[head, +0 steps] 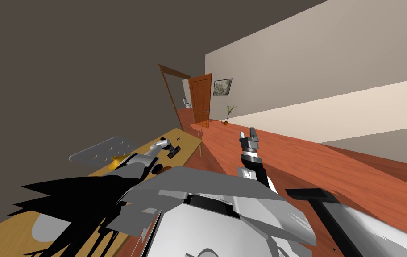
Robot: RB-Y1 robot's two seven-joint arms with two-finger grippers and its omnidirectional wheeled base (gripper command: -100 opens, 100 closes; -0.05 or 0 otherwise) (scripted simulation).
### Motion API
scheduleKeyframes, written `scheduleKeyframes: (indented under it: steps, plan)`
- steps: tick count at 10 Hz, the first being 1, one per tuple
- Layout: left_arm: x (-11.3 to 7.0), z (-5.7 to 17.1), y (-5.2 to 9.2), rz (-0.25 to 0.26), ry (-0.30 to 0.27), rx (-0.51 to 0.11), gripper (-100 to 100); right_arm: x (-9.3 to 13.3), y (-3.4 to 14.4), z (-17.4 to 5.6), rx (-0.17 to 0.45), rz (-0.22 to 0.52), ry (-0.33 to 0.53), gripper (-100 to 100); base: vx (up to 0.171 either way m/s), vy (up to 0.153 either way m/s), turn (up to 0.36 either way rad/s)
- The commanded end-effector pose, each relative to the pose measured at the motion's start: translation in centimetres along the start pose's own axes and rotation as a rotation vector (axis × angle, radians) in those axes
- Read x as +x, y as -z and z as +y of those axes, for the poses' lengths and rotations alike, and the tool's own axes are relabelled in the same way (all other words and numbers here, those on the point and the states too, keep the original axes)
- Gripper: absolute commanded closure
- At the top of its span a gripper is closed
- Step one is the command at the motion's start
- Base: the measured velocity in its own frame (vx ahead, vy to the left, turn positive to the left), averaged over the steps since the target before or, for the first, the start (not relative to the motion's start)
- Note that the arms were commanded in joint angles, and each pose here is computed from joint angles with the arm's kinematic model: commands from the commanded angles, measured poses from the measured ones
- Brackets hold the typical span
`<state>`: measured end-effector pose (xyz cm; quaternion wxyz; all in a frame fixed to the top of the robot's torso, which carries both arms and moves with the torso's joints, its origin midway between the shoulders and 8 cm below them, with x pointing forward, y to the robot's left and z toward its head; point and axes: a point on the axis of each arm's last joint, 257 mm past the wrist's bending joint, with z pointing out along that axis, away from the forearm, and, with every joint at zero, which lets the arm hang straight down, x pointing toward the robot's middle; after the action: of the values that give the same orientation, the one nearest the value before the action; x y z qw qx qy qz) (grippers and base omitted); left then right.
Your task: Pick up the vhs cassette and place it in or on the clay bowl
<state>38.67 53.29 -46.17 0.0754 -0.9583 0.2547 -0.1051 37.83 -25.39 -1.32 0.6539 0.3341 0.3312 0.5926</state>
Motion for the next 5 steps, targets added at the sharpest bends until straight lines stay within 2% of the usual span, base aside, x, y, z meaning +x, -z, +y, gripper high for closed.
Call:
scheduleKeyframes:
  steps: [1,2,5]
  plan:
    - [-1.2,0.5,-0.1,-0.026,0.027,-0.032,-100,0.0,0.0,0.0,0.0,0.0,0.0,0,0.022,0.025,-0.044]
    - [-1.2,0.5,-0.1,-0.026,0.027,-0.032,-100,0.0,0.0,0.0,0.0,0.0,0.0,0,0.008,0.01,0.02]
    - [-3.5,1.4,0.5,-0.08,0.101,-0.111,-100,0.0,0.0,0.0,0.0,0.0,0.0,0,0.013,0.011,-0.092]
